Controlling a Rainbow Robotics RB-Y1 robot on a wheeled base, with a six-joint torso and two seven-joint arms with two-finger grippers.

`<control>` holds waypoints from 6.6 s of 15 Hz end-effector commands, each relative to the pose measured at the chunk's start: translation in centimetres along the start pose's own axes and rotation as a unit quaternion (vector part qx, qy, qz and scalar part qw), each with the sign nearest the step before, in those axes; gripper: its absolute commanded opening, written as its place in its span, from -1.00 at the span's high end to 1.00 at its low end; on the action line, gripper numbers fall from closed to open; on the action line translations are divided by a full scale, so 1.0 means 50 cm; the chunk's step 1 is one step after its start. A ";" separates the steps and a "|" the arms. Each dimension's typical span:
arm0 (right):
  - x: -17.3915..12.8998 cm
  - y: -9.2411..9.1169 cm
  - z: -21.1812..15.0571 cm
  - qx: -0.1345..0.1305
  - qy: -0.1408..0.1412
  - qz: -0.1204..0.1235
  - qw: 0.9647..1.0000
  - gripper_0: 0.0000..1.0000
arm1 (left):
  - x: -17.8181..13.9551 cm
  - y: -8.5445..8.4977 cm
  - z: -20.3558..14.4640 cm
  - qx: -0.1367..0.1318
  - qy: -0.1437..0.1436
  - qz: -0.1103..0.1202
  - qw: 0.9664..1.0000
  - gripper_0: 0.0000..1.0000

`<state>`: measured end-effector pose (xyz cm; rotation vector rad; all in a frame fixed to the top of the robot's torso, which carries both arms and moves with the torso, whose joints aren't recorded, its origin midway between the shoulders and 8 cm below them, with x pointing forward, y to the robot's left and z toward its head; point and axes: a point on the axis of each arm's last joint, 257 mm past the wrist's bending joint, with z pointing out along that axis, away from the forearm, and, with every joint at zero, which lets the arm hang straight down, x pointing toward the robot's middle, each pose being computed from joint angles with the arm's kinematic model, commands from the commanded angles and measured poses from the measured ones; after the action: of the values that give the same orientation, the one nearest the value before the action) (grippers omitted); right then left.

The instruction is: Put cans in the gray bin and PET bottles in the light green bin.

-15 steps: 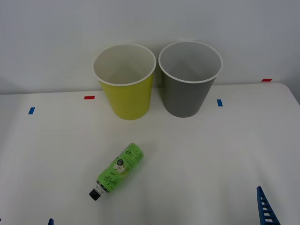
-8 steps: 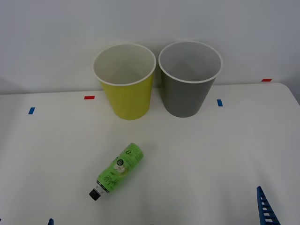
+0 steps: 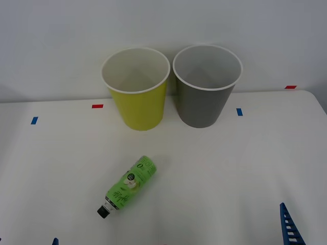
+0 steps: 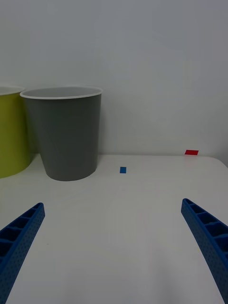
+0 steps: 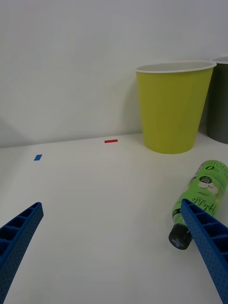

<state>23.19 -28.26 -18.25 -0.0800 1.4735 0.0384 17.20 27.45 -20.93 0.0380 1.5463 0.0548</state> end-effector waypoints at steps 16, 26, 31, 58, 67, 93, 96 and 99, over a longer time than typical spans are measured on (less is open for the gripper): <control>0.000 0.000 0.000 0.000 0.000 0.000 1.000 -1.00 | 0.079 0.036 0.006 0.039 0.060 0.037 0.997 -1.00; 0.000 0.000 0.000 0.000 0.000 0.000 1.000 -1.00 | 0.091 0.019 0.146 0.112 0.106 0.076 0.985 -1.00; 0.000 0.000 0.000 0.000 0.000 0.000 1.000 -1.00 | 0.051 -0.008 0.208 0.143 0.144 0.116 0.972 -1.00; 0.000 0.000 0.000 0.000 0.000 0.000 1.000 -1.00 | 0.046 -0.048 0.383 0.209 0.316 0.137 0.915 -1.00; 0.000 0.000 0.000 0.000 0.000 0.000 1.000 -1.00 | 0.010 -0.124 0.359 0.277 0.393 0.175 0.859 -1.00; 0.000 0.000 0.000 0.000 0.000 0.000 1.000 -1.00 | 0.067 -0.329 0.421 0.254 0.449 0.175 0.839 -1.00; 0.000 0.000 0.000 0.000 0.000 0.000 1.000 -1.00 | 0.063 -0.340 0.423 0.253 0.446 0.170 0.841 -1.00; 0.000 0.000 0.000 0.000 0.000 0.000 1.000 -1.00 | 0.052 -0.344 0.432 0.249 0.435 0.170 0.848 -1.00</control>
<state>23.19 -28.26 -18.25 -0.0800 1.4735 0.0384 38.88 10.87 -24.31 0.8052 2.4267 -0.0622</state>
